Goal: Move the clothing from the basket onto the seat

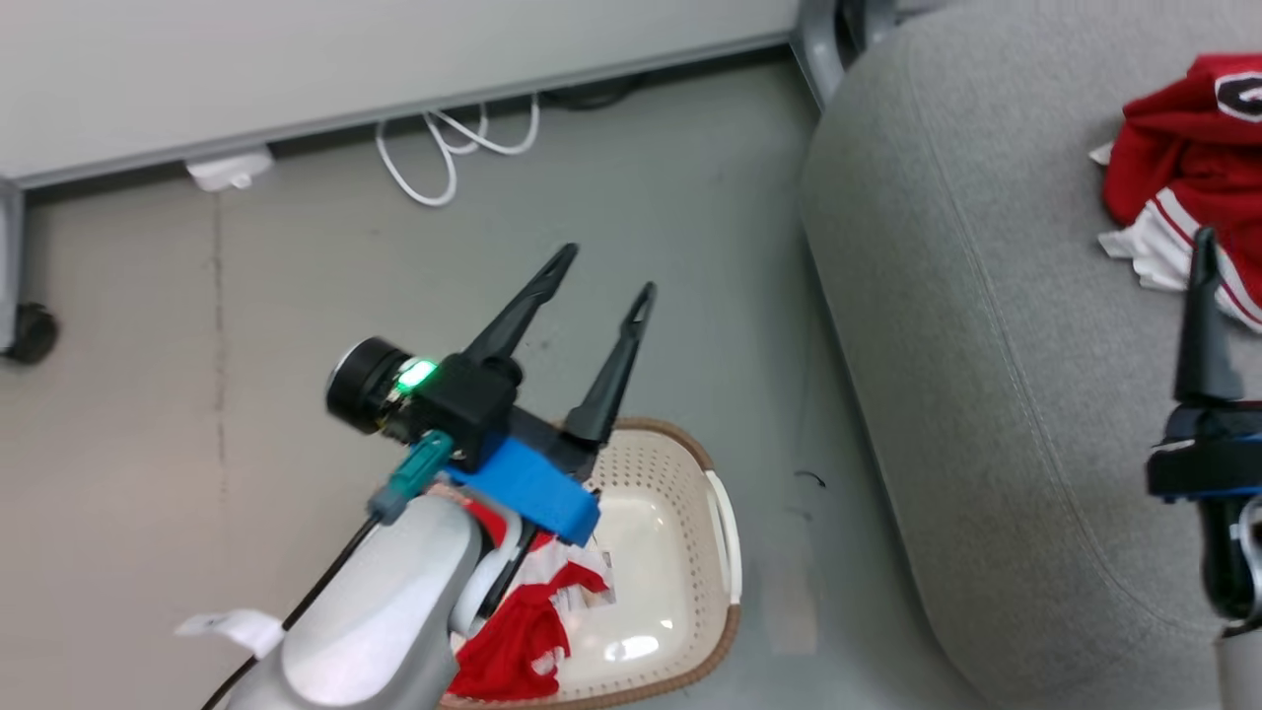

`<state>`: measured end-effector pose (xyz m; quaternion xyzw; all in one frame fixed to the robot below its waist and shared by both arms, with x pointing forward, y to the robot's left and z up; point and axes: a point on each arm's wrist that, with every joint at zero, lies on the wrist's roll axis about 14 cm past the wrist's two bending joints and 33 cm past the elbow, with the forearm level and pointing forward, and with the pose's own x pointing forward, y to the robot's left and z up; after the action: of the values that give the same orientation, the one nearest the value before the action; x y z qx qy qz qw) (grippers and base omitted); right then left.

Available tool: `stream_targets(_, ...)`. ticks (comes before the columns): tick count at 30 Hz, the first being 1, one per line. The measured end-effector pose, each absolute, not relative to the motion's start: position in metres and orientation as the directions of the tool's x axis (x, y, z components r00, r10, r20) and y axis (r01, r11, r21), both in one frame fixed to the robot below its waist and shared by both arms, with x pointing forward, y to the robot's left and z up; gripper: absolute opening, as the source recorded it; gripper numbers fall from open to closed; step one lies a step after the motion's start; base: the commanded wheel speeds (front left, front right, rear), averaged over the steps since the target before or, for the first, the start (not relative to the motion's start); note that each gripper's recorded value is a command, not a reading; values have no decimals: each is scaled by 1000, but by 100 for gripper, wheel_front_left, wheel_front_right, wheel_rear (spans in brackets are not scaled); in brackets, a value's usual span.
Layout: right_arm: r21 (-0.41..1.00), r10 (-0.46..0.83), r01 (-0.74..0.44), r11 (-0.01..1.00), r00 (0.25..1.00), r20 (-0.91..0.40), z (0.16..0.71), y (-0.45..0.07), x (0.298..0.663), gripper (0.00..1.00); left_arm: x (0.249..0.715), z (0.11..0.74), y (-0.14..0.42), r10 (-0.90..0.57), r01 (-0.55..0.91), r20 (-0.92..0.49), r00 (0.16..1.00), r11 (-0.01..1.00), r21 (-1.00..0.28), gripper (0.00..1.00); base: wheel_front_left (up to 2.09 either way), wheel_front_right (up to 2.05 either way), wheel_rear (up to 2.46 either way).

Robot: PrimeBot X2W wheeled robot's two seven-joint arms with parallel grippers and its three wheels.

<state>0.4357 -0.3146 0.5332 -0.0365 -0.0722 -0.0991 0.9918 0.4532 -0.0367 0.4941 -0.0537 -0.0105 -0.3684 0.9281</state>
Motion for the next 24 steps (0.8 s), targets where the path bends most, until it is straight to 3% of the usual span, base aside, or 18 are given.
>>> stream_targets(11,22,-4,0,1000,981,195,545,-230,435,100,441,516,59,-416,425,97,904,900,-102,100,0,0,0)
stream_targets(24,59,70,-82,995,980,186,539,-188,416,100,405,521,131,-213,224,114,970,969,-102,100,0,0,0)
